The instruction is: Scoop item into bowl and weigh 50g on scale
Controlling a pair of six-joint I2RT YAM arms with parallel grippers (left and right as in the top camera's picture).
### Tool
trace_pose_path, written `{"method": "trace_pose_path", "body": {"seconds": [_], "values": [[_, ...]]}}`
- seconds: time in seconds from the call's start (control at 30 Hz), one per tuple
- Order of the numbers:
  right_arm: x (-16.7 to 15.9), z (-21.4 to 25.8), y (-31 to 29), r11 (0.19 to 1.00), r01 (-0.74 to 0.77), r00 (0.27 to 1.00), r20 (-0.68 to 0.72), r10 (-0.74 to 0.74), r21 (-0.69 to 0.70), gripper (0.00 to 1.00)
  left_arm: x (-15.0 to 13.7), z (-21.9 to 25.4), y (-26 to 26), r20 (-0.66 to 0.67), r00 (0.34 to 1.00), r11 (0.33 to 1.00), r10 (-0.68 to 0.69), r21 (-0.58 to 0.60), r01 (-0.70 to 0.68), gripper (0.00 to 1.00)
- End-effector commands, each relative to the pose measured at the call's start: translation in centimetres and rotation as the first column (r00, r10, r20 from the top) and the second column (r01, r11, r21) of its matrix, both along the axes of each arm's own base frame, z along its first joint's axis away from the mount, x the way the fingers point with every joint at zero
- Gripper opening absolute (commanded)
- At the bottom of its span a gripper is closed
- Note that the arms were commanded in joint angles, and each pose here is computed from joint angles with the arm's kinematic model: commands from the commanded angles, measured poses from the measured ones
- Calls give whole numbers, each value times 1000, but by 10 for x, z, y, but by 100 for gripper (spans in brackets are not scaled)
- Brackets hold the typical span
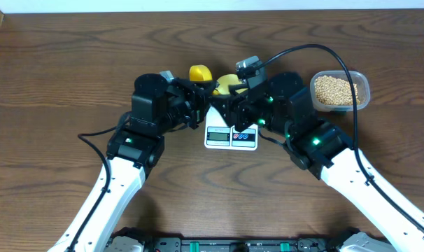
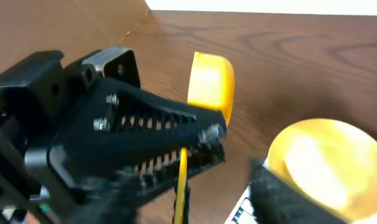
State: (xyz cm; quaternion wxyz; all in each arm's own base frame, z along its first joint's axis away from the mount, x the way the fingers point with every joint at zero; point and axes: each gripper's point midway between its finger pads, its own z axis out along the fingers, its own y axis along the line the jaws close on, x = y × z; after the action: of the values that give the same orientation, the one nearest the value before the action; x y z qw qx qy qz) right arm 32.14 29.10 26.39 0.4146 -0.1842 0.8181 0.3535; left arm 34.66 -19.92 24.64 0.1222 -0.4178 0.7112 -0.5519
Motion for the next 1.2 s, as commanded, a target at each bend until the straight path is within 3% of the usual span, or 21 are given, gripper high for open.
{"method": "trace_pose_path", "body": {"seconds": [0.0, 0.2, 0.43, 0.57, 0.7, 0.87, 0.97, 1.17], "values": [[9, 0, -2, 998, 53, 999, 11, -53, -14, 30, -3, 5, -4, 14, 1000, 1000, -10, -4, 10, 8], [9, -3, -3, 998, 55, 998, 2, -55, -22, 1, -3, 5, -5, 13, 1000, 1000, -12, -5, 13, 8], [16, -2, -10, 994, 104, 994, 23, -103, -36, 1, -3, 5, -4, 71, 996, 998, -44, 52, 40, 10], [19, -1, -13, 993, 109, 993, 40, -107, -46, 1, -2, 4, -3, 207, 970, 976, -126, 202, 83, 44], [31, 20, -28, 991, 130, 991, 37, -129, -31, 1, 3, 3, 2, 369, 891, 898, -266, 431, 89, 99], [44, 58, -75, 972, 206, 978, 28, -205, -114, 1, 3, 3, 3, 461, 772, 784, -438, 617, 76, 98], [50, 69, -139, 910, 335, 937, -14, -348, -246, 1, 0, -4, 4, 464, 680, 674, -568, 737, 60, 98], [56, 40, -233, 781, 448, 817, -156, -555, -434, 1, -7, -17, 7, 404, 628, 571, -665, 817, 79, 98]]}}
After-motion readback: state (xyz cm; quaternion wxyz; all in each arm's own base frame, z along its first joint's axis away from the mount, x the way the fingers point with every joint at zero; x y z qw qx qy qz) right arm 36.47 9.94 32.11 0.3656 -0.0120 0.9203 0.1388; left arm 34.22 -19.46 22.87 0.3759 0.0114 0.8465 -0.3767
